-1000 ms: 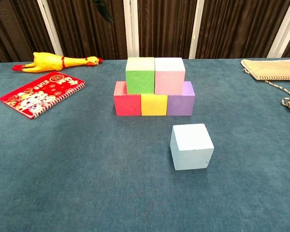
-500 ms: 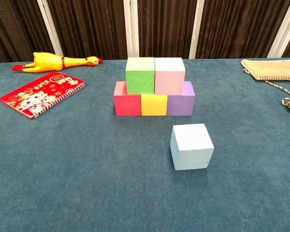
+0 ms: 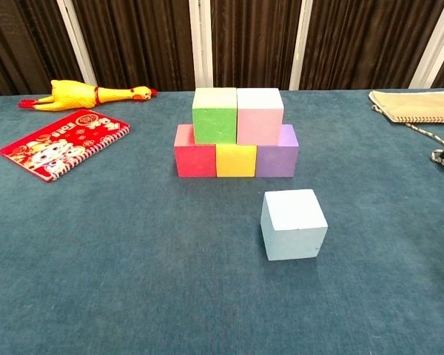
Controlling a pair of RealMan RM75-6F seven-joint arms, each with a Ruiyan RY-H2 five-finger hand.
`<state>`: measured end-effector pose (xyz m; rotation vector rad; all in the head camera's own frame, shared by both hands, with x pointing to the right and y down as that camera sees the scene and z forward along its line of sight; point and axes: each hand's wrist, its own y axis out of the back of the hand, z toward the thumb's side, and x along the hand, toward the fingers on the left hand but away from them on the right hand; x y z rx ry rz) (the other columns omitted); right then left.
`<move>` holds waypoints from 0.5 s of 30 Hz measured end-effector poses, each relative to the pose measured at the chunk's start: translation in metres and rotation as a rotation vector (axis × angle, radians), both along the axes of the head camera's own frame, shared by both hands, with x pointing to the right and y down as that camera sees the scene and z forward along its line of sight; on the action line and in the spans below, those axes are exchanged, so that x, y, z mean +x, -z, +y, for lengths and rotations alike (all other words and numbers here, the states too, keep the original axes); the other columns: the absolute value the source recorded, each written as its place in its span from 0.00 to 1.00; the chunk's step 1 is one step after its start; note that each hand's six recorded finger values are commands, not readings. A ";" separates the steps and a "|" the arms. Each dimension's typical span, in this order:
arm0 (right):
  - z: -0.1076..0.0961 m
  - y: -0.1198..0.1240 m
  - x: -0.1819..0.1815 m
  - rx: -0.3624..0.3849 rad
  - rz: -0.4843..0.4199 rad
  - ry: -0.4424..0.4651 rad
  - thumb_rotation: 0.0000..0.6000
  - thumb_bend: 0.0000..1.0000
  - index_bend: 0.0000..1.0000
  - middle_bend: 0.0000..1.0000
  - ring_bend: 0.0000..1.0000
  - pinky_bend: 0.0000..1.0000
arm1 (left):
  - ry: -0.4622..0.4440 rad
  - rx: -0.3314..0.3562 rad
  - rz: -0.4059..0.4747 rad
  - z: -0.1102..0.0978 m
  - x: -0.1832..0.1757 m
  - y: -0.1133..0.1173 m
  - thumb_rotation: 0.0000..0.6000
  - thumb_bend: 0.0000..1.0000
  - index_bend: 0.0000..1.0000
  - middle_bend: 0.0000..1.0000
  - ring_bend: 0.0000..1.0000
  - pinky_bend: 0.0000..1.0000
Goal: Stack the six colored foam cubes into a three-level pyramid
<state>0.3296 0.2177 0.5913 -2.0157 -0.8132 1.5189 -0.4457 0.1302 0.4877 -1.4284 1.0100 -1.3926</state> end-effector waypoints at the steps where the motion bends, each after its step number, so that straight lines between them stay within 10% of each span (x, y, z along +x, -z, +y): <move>1: -0.001 -0.001 -0.003 0.002 -0.001 0.005 1.00 0.19 0.13 0.14 0.02 0.00 | 0.018 0.000 0.002 0.006 -0.006 -0.003 1.00 0.26 0.10 0.13 0.00 0.00; 15: -0.015 -0.011 -0.035 0.028 0.056 0.054 1.00 0.19 0.11 0.12 0.02 0.00 | 0.144 0.002 0.052 0.042 -0.045 -0.037 1.00 0.26 0.10 0.13 0.00 0.00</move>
